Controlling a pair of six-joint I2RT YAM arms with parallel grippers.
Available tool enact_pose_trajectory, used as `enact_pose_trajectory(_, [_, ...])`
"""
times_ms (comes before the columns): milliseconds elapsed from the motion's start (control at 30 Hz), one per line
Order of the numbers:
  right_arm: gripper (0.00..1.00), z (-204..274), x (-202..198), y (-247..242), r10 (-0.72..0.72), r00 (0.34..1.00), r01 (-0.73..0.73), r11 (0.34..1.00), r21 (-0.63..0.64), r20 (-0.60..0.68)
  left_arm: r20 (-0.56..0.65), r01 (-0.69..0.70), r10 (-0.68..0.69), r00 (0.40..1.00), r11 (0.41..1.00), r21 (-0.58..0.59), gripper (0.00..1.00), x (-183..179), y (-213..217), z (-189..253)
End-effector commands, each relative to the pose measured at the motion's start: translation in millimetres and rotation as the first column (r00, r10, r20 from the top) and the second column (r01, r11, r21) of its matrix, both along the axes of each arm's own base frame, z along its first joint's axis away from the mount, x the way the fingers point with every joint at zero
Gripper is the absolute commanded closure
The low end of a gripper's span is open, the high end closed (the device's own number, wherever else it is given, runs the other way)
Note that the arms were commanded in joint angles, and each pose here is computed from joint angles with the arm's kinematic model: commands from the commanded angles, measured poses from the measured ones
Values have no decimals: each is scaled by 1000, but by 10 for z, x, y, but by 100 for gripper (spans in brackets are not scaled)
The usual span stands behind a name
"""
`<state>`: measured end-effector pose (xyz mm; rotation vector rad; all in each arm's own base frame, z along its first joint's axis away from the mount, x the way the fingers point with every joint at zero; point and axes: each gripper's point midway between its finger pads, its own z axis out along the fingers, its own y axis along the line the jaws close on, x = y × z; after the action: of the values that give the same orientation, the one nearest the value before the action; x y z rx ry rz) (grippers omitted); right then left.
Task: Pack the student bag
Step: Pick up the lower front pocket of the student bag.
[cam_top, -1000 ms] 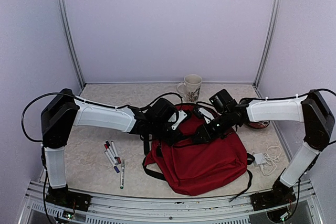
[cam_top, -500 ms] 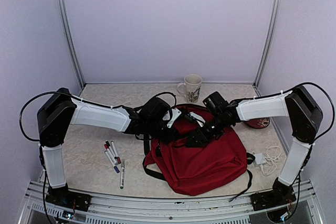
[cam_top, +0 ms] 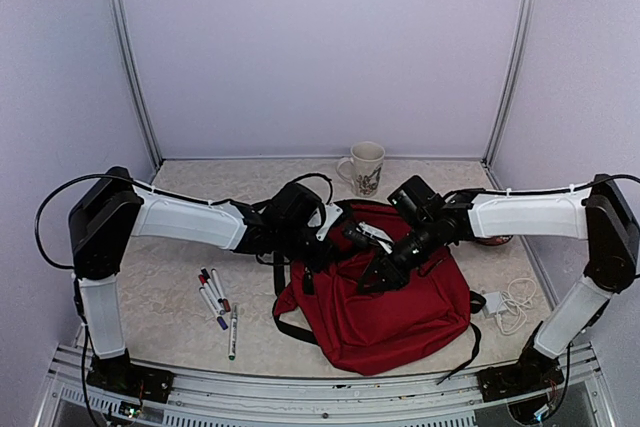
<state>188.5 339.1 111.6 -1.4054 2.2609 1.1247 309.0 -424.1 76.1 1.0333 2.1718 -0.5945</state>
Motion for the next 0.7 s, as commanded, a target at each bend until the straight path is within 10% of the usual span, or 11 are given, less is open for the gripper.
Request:
enact_pose_trajectory(0, [100,243,-123,-12,11,1000,-12,999,41,3,50,-47,48,998,999,-23,100,106,100,180])
enact_pose_trajectory(100, [100,333,-60,-9,-16,999,13,998,57,49,53,-49,51,997,998,-43,98,96,107,275])
enact_pose_trajectory(367, [100,288,18,-27,-61,995,57,997,51,82,56,-303,307,950,951,-61,3,248,501,763])
enact_pose_trajectory(667, [100,316,41,-65,-91,990,86,995,56,107,52,-739,738,673,666,103,1,9,1800,847])
